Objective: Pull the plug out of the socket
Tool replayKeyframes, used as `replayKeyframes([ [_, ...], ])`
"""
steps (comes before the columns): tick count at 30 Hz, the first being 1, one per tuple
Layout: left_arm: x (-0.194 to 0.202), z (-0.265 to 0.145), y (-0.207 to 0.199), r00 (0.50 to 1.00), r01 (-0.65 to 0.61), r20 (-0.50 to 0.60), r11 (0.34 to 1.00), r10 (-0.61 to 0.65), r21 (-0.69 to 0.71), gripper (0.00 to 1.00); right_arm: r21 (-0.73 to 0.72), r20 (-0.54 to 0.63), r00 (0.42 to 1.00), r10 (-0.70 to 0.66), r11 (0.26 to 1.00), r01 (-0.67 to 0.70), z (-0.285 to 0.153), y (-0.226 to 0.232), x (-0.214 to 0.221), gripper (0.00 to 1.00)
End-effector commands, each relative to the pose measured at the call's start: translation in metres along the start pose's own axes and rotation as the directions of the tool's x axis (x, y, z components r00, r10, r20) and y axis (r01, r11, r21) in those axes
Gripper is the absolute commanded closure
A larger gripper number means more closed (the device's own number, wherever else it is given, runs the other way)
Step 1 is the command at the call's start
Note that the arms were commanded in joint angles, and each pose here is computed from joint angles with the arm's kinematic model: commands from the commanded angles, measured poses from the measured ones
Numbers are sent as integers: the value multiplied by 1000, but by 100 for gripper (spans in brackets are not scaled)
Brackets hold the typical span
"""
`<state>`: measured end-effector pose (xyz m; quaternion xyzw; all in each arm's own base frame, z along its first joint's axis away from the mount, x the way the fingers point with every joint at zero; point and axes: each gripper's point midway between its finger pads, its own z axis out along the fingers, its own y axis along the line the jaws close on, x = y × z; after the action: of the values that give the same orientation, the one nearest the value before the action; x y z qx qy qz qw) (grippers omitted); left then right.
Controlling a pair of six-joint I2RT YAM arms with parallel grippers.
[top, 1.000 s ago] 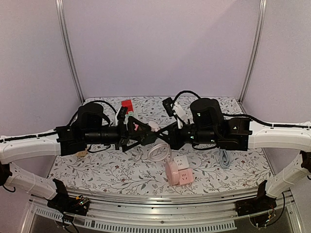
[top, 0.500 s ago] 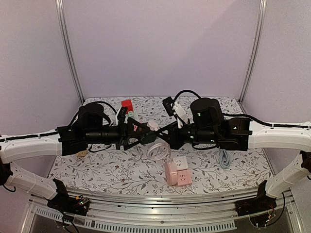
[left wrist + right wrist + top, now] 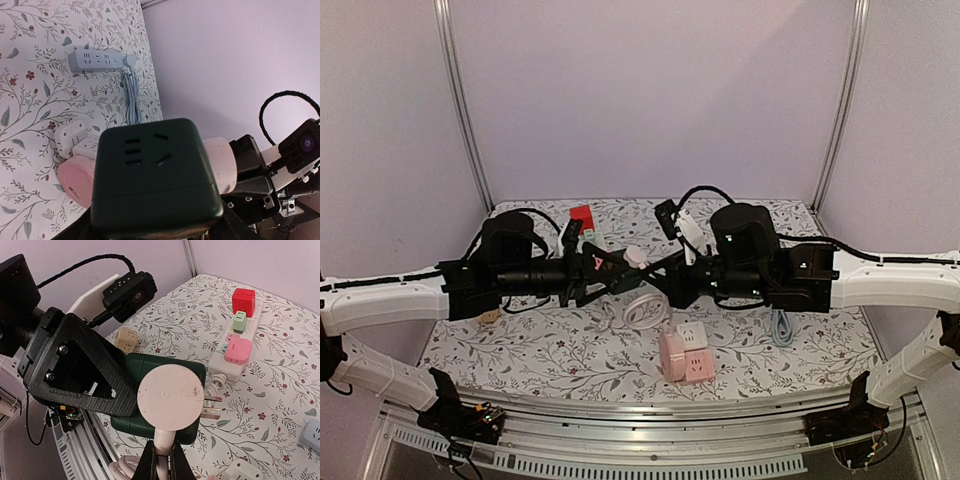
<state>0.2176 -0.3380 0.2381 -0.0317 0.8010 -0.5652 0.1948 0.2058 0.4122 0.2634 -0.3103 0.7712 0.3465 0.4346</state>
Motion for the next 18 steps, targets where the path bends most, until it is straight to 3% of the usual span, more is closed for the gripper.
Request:
replayKeyframes([
  [1, 1, 1, 29, 999, -43, 3, 995, 44, -91, 53, -18, 172, 983, 63, 998, -61, -21, 10, -49, 100],
  [11, 3, -8, 76, 988, -153, -33, 936, 150, -318, 62, -76, 193, 971, 141, 989, -128, -28, 20, -66, 100],
  [18, 0, -10, 77, 987, -160, -24, 928, 161, -336, 63, -74, 188, 972, 144, 988, -132, -26, 20, -64, 100],
])
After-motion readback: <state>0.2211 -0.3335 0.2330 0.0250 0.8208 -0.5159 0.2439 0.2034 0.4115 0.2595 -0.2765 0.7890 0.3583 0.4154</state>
